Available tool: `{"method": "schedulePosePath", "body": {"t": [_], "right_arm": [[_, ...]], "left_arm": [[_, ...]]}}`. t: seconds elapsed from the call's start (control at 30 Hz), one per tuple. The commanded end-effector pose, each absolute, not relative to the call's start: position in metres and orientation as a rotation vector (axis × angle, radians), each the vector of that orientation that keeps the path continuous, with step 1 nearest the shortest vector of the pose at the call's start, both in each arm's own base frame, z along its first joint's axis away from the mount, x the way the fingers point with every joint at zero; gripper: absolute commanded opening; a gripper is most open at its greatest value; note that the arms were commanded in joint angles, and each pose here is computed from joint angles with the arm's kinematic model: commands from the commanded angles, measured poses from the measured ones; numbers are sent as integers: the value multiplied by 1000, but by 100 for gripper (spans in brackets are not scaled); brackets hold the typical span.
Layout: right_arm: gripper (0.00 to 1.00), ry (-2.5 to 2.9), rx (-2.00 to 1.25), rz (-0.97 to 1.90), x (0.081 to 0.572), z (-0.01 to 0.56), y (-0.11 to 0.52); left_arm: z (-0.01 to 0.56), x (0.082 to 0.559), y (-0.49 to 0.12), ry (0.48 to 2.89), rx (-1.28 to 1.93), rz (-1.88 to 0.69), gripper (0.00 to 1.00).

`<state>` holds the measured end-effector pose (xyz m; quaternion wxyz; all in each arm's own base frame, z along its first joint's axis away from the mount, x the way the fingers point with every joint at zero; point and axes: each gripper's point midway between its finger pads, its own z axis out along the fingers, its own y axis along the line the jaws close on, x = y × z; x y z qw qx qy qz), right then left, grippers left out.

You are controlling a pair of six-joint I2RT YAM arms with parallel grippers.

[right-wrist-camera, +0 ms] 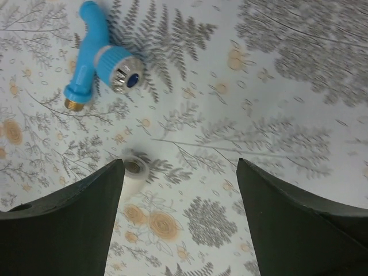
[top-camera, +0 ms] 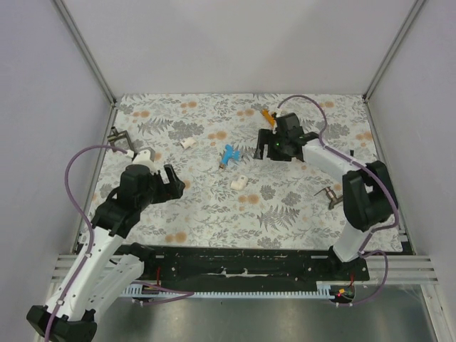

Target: Install the water faucets

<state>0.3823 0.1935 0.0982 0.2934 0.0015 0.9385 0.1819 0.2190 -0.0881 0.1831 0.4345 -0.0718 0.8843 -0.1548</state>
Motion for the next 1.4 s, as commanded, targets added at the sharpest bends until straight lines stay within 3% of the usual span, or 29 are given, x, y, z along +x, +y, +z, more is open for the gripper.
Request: {"method": "schedulePosePath", "body": {"t": [0.0,0.3,0.6,0.93,1.03,1.27,1.37], "right_arm": [[86,2345,-153,658,424,121,253],[82,2378,-301,669,450,76,304],[80,2449,-494,739,427,44,324],[71,2507,-581,633,418,20,324],[65,2503,-581,601,420,19,323],[35,2488,-542,558,420,30,317],[30,2499,-486,505,412,37,305]], "left_arm": [[187,221,-103,2192,-165,-480,94],[180,221,-103,2222,-167,-466,94],[175,223,-104,2236,-166,-464,94],[172,222,-112,2251,-149,-511,94],[172,222,-114,2253,-149,-523,94],[175,220,-116,2248,-151,-546,93],[177,220,-116,2239,-152,-550,93]]}}
